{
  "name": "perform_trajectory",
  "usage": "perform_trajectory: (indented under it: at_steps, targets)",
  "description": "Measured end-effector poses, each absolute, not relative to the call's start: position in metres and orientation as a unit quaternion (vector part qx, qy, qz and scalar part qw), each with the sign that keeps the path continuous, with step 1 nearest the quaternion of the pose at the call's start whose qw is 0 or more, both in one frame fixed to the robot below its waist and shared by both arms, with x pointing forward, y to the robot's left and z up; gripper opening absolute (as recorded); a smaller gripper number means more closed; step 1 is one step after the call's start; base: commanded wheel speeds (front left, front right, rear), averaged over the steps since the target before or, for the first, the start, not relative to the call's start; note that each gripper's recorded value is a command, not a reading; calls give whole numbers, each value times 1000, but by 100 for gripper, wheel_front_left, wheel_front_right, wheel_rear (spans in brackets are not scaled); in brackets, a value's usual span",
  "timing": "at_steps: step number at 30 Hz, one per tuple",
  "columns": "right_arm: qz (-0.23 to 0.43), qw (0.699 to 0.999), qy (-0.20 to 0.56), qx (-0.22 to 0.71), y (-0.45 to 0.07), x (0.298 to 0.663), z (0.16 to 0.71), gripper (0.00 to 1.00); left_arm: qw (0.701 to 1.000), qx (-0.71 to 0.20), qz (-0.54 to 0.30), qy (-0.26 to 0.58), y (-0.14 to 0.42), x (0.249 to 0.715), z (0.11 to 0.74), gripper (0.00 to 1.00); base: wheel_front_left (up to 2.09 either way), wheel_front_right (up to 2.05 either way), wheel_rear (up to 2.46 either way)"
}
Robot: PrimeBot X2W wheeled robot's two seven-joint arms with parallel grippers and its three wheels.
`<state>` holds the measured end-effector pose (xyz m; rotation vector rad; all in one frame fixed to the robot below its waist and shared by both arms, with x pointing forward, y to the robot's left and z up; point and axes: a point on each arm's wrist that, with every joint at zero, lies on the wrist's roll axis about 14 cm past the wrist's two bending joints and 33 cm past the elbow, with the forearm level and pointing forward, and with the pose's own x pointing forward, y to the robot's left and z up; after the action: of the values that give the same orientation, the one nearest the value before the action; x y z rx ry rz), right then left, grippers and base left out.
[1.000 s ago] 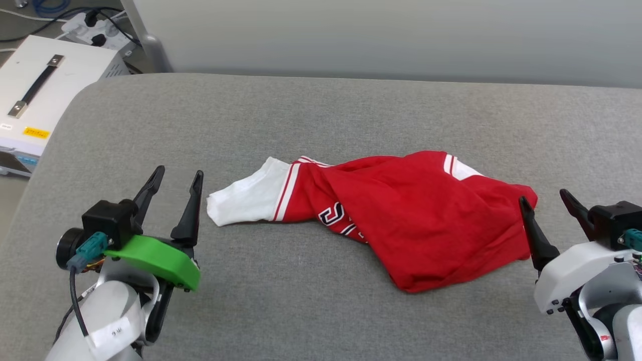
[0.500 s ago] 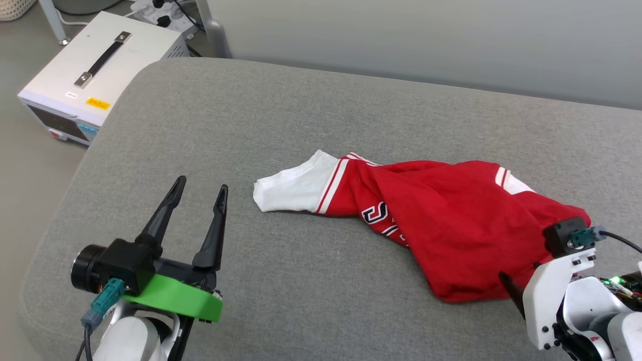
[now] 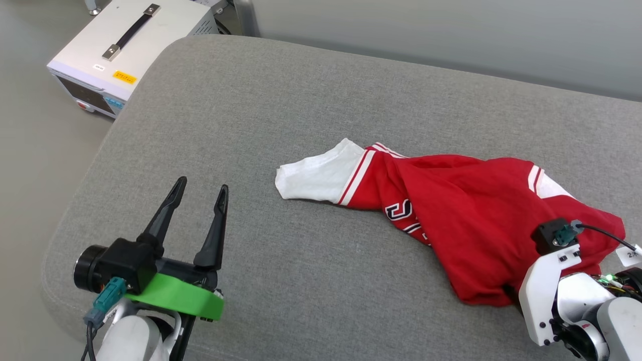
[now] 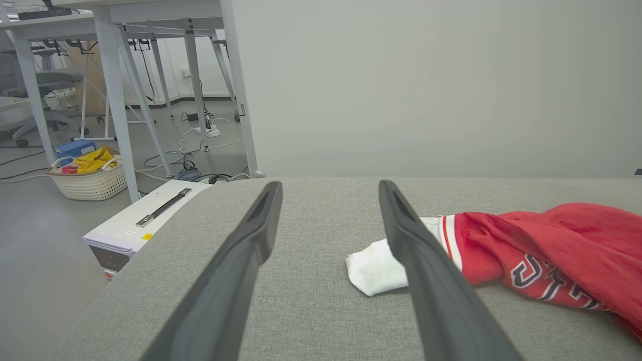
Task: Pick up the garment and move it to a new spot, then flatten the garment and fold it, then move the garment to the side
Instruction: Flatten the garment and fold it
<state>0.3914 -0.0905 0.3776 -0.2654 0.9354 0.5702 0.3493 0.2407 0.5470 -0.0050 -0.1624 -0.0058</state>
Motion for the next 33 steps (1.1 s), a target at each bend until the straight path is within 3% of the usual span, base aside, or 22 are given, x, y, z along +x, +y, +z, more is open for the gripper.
perform_trajectory:
  at_steps: [1,3,11,18,25,26,29,33]
  targets:
    - [273,842,448,-126,-89,390,374,44,997,-1,-3,-80,241,349,546,100,0,0,0]
    - [279,839,451,-126,-87,390,372,0,997,-1,-2,-79,241,349,546,100,0,0,0]
    - [310,848,421,-91,-65,386,387,0,996,-2,-1,-85,241,346,548,100,0,0,0]
    - [369,865,327,-92,-23,379,446,0,995,-5,-3,-98,239,338,555,100,0,0,0]
    - [399,838,349,-127,-10,350,435,0,994,-5,-5,-106,237,336,559,100,0,0,0]
    - [399,833,362,-127,-11,345,427,100,994,-6,-5,-105,237,337,559,100,0,0,0]
    - [397,826,382,-118,-13,338,414,100,995,-7,-3,-104,238,337,558,100,0,0,0]
    - [381,846,366,-69,-15,354,432,100,995,-7,-2,-103,239,338,557,100,0,0,0]
